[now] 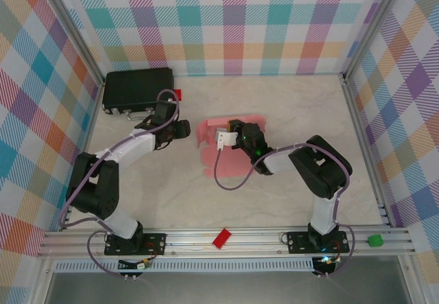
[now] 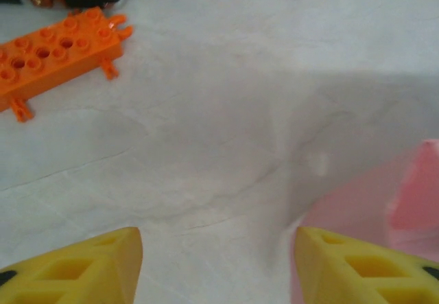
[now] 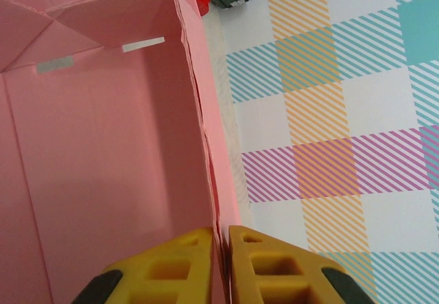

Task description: Fold the paper box

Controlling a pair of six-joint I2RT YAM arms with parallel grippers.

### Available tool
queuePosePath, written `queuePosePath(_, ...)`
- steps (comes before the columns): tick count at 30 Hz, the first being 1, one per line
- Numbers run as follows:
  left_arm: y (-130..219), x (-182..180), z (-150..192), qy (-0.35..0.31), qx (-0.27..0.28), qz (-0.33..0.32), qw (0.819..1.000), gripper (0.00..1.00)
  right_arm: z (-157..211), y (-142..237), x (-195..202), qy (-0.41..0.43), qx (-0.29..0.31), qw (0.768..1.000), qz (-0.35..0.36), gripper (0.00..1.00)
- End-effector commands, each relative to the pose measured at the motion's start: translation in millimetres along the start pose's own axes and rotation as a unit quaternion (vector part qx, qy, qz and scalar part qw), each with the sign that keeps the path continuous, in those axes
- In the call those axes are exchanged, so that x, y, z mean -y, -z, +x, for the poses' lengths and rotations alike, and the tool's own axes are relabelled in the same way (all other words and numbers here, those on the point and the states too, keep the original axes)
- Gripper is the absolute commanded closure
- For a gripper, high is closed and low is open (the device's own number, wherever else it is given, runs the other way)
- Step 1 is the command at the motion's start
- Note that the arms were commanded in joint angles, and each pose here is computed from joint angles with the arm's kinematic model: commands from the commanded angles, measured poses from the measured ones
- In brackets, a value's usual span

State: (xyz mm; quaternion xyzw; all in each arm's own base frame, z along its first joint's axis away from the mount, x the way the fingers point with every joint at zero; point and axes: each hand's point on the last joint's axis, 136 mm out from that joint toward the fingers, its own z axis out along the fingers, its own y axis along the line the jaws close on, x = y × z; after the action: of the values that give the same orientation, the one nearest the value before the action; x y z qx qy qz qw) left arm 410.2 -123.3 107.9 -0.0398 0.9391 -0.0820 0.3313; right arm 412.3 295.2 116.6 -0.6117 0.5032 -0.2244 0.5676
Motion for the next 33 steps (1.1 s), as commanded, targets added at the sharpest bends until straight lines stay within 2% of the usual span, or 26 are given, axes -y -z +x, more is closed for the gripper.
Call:
queuePosePath(1,-7,-9,2,0.005,-0.029,-0.027,0.999,0.48,1,-3,-17,0.007,-0.005,1.0,-0.026,0.85)
queuePosePath(7,-26,24,19,-0.041,-0.079,0.067,0.994,0.48,2,-3,-18,0.008,-0.008,1.0,-0.027,0.85)
queuePosePath(12,-25,41,28,-0.068,-0.094,0.12,0.986,0.48,3,-4,-18,0.008,-0.009,1.0,-0.027,0.85)
queuePosePath(25,-22,70,26,-0.102,-0.051,0.216,0.97,0.51,4,-9,-17,0.01,-0.016,1.0,-0.024,0.85)
queuePosePath(33,-19,81,36,-0.126,-0.054,0.256,0.957,0.53,5,-9,-18,0.012,-0.018,0.999,-0.024,0.85)
